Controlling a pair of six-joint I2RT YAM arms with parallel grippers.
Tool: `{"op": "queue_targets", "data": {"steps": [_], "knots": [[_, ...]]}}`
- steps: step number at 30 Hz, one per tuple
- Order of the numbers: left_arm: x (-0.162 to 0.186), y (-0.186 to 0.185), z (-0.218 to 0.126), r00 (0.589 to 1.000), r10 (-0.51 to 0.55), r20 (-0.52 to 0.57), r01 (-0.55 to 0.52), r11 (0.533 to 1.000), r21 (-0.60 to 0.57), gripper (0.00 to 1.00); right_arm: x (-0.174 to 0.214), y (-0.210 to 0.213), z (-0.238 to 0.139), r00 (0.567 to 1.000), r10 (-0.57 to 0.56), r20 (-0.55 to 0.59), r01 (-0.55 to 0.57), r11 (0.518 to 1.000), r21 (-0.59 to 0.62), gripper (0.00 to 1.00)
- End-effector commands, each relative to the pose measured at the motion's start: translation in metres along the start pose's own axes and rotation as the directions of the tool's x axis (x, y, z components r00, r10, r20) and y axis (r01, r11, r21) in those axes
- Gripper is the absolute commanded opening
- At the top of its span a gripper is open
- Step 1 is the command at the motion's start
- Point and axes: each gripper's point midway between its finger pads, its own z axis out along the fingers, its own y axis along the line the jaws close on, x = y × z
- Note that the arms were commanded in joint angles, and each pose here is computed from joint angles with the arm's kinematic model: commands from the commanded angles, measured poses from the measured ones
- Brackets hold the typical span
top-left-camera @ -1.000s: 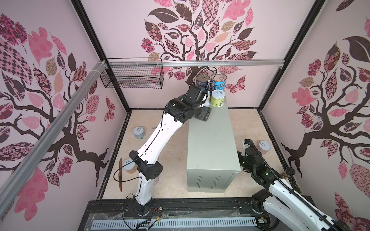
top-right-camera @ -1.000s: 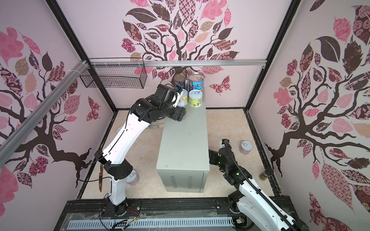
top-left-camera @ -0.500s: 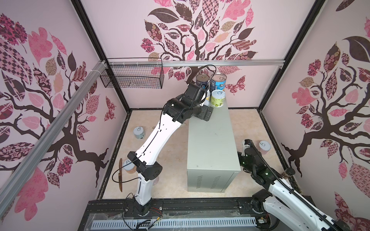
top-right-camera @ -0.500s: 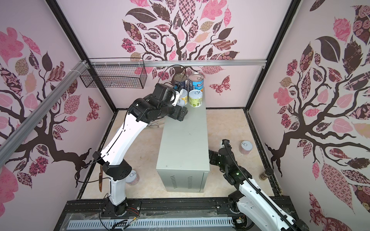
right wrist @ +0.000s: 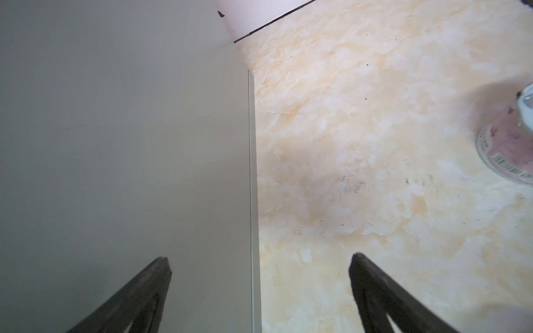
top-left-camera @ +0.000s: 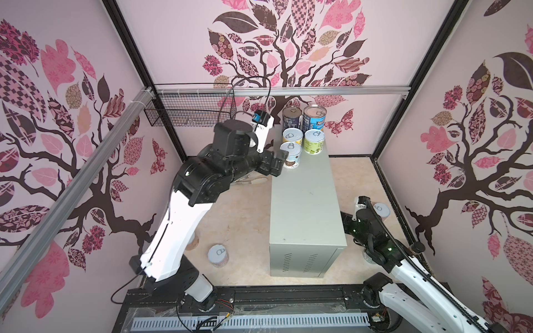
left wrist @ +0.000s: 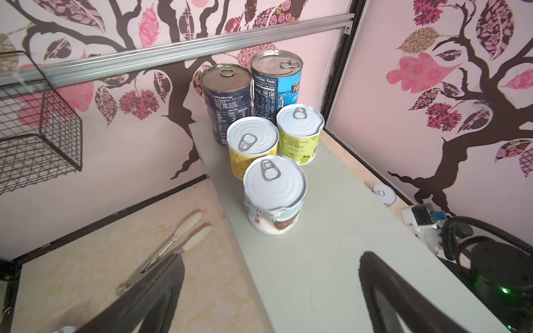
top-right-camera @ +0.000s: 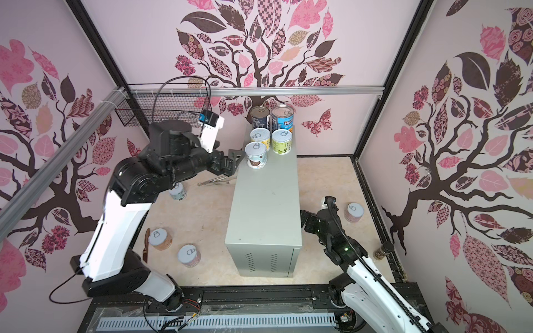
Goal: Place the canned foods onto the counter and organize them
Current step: 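Open the left gripper and draw it back from the white-and-blue can, then close the right gripper on the pink-labelled floor can while the left gripper descends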
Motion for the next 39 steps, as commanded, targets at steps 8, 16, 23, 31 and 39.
{"op": "queue_targets", "data": {"steps": [8, 16, 23, 31, 39], "knots": [[0.070, 0.037, -0.021, 0.986, -0.159, -0.048, 0.156, 0.985, -0.072, 0.98, -0.047, -0.023, -0.027, 0.991, -0.043, 0.128, 0.018, 0.981, 0.191, 1.00], [0.147, 0.066, -0.033, 0.972, -0.208, -0.113, 0.182, 0.961, -0.208, 0.98, -0.056, -0.054, -0.027, 0.986, -0.006, 0.165, -0.046, 0.949, 0.312, 1.00], [0.211, 0.079, -0.024, 0.944, -0.287, -0.163, 0.234, 0.930, -0.284, 0.98, -0.059, -0.078, -0.012, 0.987, 0.014, 0.163, -0.084, 0.898, 0.432, 1.00], [0.287, 0.080, -0.001, 0.882, -0.436, -0.178, 0.369, 0.875, -0.314, 0.98, -0.067, -0.119, 0.004, 0.972, 0.120, 0.203, -0.214, 0.813, 0.541, 1.00], [0.299, 0.085, -0.014, 0.872, -0.468, -0.142, 0.401, 0.850, -0.341, 0.98, -0.078, -0.157, 0.016, 0.952, 0.202, 0.228, -0.301, 0.738, 0.604, 1.00]]}}
